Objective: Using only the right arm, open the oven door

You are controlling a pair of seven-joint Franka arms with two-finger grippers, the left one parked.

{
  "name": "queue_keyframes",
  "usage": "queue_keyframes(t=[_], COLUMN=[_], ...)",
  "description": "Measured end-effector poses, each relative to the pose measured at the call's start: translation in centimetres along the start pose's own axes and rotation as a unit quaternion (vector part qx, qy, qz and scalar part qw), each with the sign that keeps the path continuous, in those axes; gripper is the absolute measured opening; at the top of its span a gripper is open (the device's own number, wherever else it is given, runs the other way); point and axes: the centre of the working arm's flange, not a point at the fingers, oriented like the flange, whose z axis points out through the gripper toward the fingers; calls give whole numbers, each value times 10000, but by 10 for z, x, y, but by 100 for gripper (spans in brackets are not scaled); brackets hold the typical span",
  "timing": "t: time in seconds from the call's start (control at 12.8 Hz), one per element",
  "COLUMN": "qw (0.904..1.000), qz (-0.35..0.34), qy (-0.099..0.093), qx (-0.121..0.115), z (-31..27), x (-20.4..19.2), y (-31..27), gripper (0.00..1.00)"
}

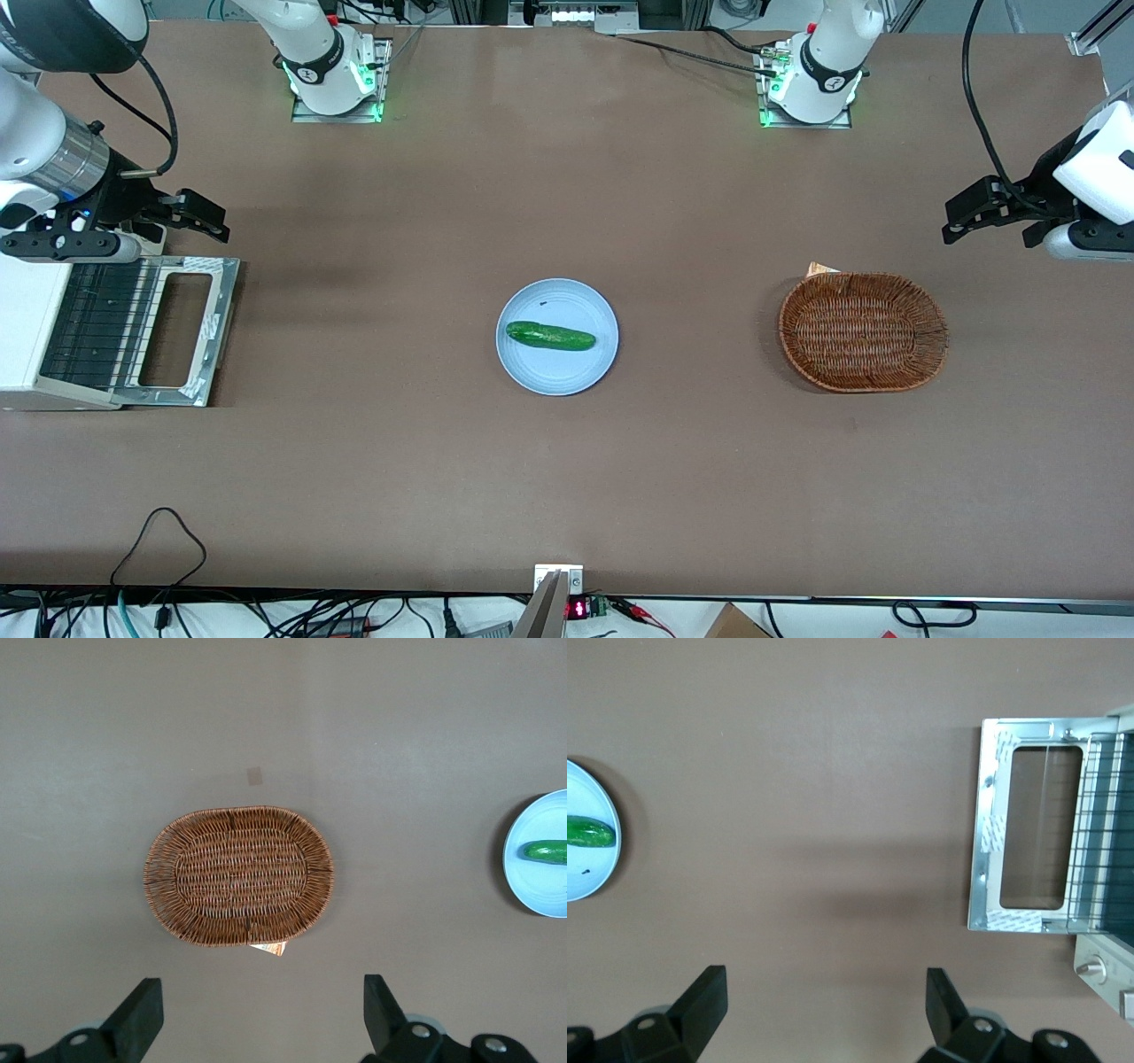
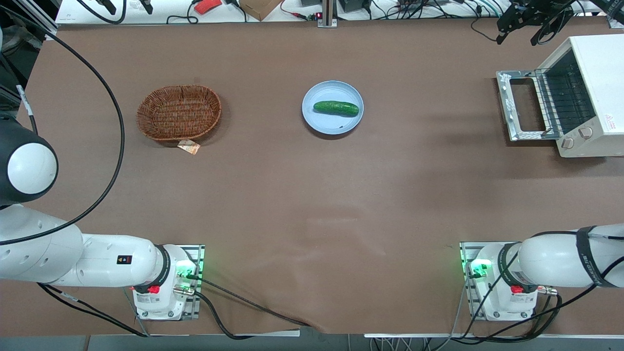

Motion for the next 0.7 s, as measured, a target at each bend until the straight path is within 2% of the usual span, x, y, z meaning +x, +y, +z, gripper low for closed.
queue_keyframes(t=[0.7], qw=[9999], qz=[54], qy=[-92], qx=[-10], z=[-4], x=[7], y=[6], gripper=[100])
